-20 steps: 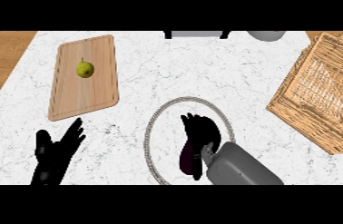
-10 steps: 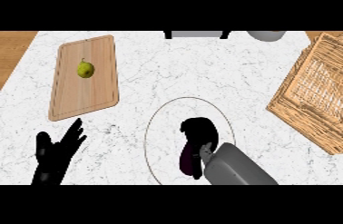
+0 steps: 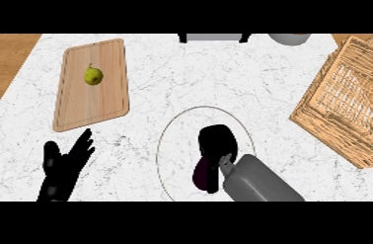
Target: Pick the eggplant from the placemat and place it in the basket
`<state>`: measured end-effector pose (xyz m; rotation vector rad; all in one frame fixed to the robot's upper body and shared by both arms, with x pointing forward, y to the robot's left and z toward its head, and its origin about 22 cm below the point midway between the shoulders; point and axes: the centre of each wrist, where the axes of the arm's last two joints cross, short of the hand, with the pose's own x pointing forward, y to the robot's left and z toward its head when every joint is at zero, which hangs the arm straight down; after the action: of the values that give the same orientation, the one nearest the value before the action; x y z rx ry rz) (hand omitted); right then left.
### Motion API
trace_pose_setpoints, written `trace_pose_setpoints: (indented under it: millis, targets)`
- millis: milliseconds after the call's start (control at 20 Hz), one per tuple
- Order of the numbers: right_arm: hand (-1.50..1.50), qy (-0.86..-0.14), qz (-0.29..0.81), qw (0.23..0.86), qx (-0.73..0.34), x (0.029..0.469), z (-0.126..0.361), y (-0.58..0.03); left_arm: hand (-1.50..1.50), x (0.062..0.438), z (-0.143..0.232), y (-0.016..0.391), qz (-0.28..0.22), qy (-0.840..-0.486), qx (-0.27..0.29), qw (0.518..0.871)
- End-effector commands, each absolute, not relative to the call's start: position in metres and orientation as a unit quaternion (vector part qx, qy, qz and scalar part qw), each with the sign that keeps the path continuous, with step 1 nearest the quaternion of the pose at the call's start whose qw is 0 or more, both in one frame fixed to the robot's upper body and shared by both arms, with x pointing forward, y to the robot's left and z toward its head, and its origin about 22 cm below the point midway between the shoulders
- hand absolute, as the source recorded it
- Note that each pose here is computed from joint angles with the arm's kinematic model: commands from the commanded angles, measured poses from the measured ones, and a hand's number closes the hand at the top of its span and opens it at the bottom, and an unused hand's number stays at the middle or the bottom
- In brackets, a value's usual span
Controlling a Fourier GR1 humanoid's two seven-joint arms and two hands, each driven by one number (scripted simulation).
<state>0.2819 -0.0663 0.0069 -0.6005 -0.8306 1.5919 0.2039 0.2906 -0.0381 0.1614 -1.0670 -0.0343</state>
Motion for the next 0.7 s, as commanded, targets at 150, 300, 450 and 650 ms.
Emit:
trace_pose_setpoints:
  millis: [150, 300, 450, 650]
  targets:
    - [1.50, -0.430, 0.774, 0.432, -0.170, 0.218, -0.005, -0.143, 0.00, 0.186, -0.049, 0.306, 0.005, -0.475, 0.089, 0.875]
    - [1.50, -0.461, 0.799, 0.359, -0.140, 0.198, 0.001, -0.159, 0.00, 0.176, -0.054, 0.306, 0.020, -0.464, 0.094, 0.881]
    - [1.50, -0.518, 0.784, 0.313, -0.139, 0.191, 0.018, -0.198, 0.00, 0.171, -0.055, 0.308, 0.026, -0.465, 0.098, 0.880]
    - [1.50, -0.606, 0.705, 0.357, -0.094, 0.183, 0.042, -0.233, 0.00, 0.164, -0.051, 0.316, 0.042, -0.465, 0.108, 0.878]
